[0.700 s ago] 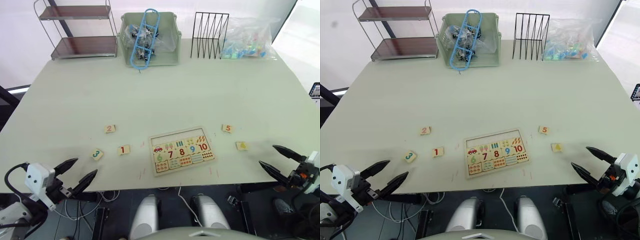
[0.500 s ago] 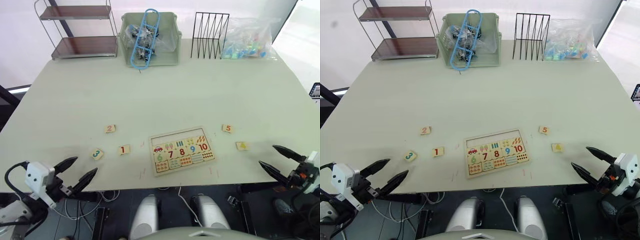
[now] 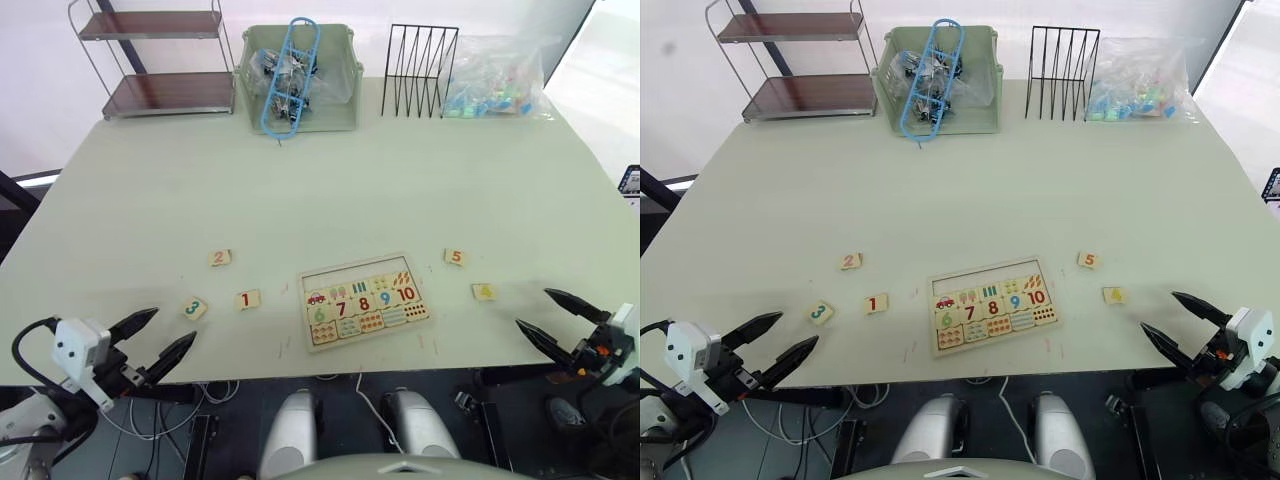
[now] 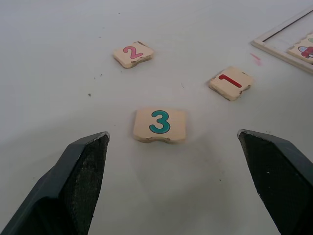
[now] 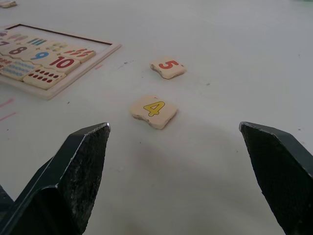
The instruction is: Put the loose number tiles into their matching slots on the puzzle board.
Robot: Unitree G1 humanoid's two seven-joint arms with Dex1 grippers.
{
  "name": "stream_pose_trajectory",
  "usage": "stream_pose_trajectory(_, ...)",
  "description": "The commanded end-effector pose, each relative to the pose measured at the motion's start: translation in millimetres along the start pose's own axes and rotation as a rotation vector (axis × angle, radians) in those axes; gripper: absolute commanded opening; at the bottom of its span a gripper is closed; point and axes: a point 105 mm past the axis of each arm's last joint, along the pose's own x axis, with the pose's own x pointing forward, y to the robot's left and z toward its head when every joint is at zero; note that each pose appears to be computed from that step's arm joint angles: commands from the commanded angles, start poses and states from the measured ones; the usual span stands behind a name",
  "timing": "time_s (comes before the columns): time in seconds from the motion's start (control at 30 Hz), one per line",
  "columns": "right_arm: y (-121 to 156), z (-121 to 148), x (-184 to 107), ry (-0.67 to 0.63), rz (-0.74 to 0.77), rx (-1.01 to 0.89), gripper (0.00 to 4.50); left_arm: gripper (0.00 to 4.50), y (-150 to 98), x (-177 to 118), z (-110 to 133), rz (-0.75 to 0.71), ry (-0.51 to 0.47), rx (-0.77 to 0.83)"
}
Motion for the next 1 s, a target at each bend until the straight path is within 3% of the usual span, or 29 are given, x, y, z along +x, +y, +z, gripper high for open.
stream_pose_trajectory(0.03,-0.1,10.3,1.0,-0.037,0.021,-0.042,4.45,4.5,-1.1,3.5,14.8,-0.071,-0.027,0.069)
stream_pose_trajectory(0.3,21.0,35.9,11.3,-0.127,0.208,-0.01,4.45,4.5,-11.6,11.9,27.7,-0.238,-0.006,0.14)
stream_pose_trajectory(0.6,52.3,67.0,21.6,-0.212,0.531,-0.03,4.45,4.5,-16.5,32.7,51.1,-0.421,0.008,0.289)
stream_pose_trajectory(0.8,51.3,69.1,22.4,-0.195,0.556,-0.048,4.45,4.5,-22.0,47.7,59.3,-0.507,0.022,0.363)
stream_pose_trajectory(1.0,47.1,65.9,21.4,-0.171,0.523,-0.084,4.45,4.5,-20.0,67.3,59.1,-0.576,0.098,0.432)
